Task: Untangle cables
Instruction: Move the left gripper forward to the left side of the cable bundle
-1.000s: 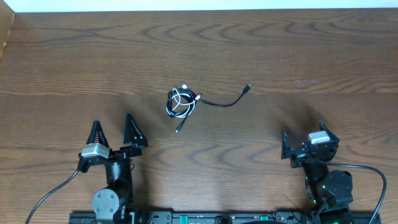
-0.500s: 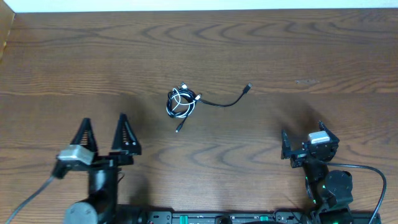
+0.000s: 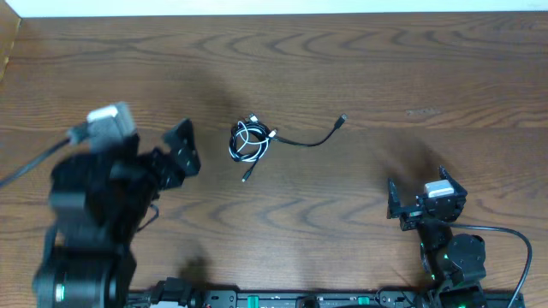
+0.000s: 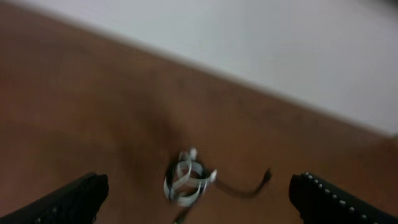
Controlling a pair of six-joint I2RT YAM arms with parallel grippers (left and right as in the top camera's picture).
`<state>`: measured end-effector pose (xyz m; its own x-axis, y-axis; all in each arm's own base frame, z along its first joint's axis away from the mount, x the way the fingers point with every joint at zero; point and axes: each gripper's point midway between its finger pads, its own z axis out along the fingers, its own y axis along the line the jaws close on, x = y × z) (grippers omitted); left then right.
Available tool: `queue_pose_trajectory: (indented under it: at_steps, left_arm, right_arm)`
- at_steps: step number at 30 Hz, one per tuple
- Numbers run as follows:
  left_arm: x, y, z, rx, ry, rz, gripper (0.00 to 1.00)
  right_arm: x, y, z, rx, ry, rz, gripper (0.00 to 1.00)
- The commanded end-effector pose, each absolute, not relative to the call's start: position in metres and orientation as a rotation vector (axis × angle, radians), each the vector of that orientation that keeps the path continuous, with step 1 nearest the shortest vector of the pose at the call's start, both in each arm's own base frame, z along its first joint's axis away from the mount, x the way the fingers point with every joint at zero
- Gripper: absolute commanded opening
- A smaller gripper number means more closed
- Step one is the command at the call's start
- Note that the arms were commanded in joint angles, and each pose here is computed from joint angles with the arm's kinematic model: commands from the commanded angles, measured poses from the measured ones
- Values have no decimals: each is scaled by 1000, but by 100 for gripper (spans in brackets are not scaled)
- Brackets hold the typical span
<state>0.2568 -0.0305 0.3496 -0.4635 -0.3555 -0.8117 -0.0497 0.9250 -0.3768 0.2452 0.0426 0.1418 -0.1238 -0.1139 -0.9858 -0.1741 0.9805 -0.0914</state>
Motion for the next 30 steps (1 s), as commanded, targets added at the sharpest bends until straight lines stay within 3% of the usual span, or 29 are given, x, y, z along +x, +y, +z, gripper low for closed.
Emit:
queue_pose_trajectory:
  at_steps: [1, 9, 12, 30]
  left_arm:
    - [286, -38, 321, -276, 2179, -358, 98]
    - [337, -41, 236, -330, 2456, -311, 98]
    - [347, -42, 211, -346, 2531, -297, 7]
    - [359, -43, 81, -423, 2906, -210, 8]
  right_arm:
    - [245, 44, 140, -234, 1702, 51, 99]
    - [245, 44, 140, -234, 1702, 51, 99]
    - [245, 44, 140, -234, 1702, 51, 99]
    - [245, 44, 140, -234, 1702, 51, 99]
